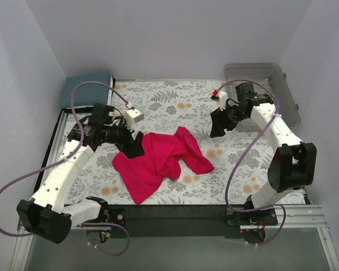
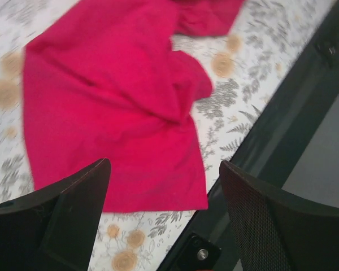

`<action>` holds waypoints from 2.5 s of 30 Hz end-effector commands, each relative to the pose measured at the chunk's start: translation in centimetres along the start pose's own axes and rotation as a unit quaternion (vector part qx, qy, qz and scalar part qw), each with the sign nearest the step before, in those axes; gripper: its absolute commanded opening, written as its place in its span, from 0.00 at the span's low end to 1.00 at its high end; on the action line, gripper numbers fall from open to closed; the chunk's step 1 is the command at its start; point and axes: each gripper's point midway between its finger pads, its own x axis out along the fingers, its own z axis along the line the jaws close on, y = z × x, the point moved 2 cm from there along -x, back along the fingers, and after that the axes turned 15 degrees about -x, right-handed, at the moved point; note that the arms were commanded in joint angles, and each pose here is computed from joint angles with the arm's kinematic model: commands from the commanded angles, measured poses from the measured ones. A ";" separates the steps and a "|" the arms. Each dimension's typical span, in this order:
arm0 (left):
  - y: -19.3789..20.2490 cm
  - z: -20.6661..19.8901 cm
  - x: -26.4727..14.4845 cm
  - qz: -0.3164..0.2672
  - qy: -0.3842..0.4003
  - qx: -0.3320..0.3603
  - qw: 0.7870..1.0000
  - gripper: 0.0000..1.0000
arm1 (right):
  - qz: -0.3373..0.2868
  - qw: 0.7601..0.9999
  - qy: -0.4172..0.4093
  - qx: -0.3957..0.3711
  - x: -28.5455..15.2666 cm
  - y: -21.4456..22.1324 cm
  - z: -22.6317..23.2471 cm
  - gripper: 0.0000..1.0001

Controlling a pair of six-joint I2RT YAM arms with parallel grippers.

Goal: Fold and stack the t-shirts
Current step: Flatten the tshirt out

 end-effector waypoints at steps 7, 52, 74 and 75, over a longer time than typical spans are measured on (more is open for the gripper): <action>-0.1 -10.0 12.2 0.080 0.030 0.248 0.965 0.71 | 0.012 0.988 0.000 0.154 -1.6 5.4 -0.9 0.70; -15.4 -2.8 -4.1 -0.193 -0.043 0.069 0.978 0.00 | -0.072 0.977 0.005 0.200 -6.9 7.0 -1.8 0.71; 2.4 13.7 -7.6 -0.084 -0.225 -0.099 0.966 0.00 | 0.020 0.982 -0.160 0.097 13.3 0.5 2.8 0.56; 2.3 13.6 -7.6 -0.082 -0.223 -0.099 0.966 0.00 | 0.019 0.981 -0.166 0.098 13.8 0.0 2.9 0.56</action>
